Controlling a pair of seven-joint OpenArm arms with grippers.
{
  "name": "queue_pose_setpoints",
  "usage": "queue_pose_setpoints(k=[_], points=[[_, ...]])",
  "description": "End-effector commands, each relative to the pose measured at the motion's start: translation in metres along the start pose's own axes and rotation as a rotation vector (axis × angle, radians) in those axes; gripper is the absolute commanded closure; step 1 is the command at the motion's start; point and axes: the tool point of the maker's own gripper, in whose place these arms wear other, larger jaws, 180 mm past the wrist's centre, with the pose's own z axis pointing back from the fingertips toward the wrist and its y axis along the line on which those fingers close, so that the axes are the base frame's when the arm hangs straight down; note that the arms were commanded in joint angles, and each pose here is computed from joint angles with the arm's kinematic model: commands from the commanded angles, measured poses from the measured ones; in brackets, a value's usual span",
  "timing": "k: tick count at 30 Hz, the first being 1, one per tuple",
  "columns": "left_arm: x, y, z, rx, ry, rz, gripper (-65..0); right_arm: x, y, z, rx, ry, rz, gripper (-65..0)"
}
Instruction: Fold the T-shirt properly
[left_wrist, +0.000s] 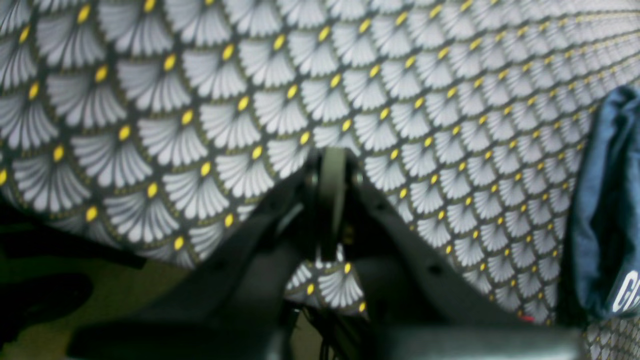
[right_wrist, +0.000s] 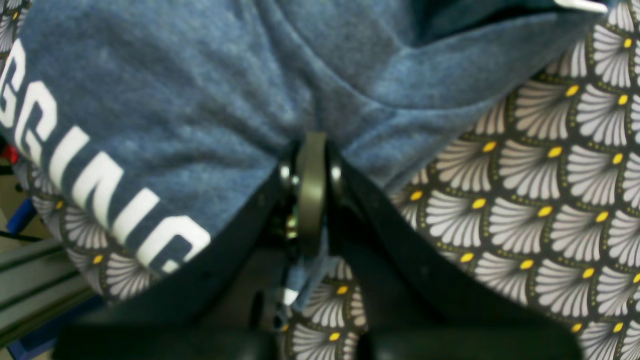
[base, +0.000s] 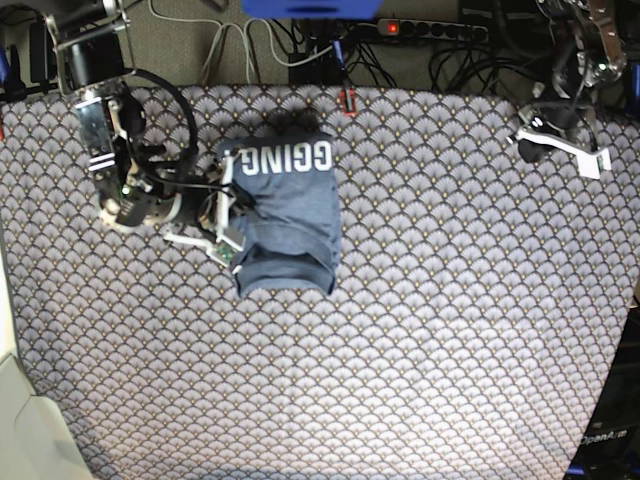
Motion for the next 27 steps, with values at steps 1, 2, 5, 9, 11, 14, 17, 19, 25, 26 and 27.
queue_pose_setpoints(k=[1,2,5,9,11,14,17,19,25,26,27], points=[[0.007,0.001,0.005,-0.004,-0.026,-0.016,-0.3,0.003,-0.006,0.005,-0.018,-0.004,0.014,0.0],[0.006,0.001,0.006,-0.002,-0.023,-0.016,-0.3,0.006,-0.006,0.007,-0.022,-0.007,0.023,0.0],[0.011,-0.004,0.009,-0.010,-0.035,-0.036,-0.3,0.014,-0.007,0.020,-0.049,-0.021,0.069,0.0],[0.014,-0.016,0.021,-0.032,-0.052,-0.072,-0.3,0.032,-0.004,0.045,-0.105,-0.031,0.155,0.0],[0.018,-0.022,0.026,-0.044,-0.065,-0.087,-0.3,0.035,-0.005,0.058,-0.143,-0.034,0.166,0.0],[0.005,-0.020,0.030,-0.039,-0.030,-0.091,-0.3,0.037,-0.003,0.076,-0.192,-0.043,0.169,0.0],[-0.019,-0.018,0.032,-0.036,0.036,-0.101,-0.3,0.024,-0.001,0.090,-0.225,-0.034,0.144,0.0],[-0.036,-0.019,0.034,-0.046,0.088,-0.118,-0.3,0.007,0.003,0.091,-0.220,-0.013,0.110,0.0],[-0.091,-0.028,0.045,-0.087,0.258,-0.222,-0.3,-0.056,0.012,0.101,-0.226,0.067,-0.030,0.0],[-0.098,-0.027,0.046,-0.081,0.275,-0.251,-0.3,-0.067,0.015,0.104,-0.226,0.072,-0.054,0.0],[-0.103,-0.028,0.045,-0.074,0.280,-0.285,-0.3,-0.078,0.019,0.106,-0.224,0.077,-0.080,0.0]])
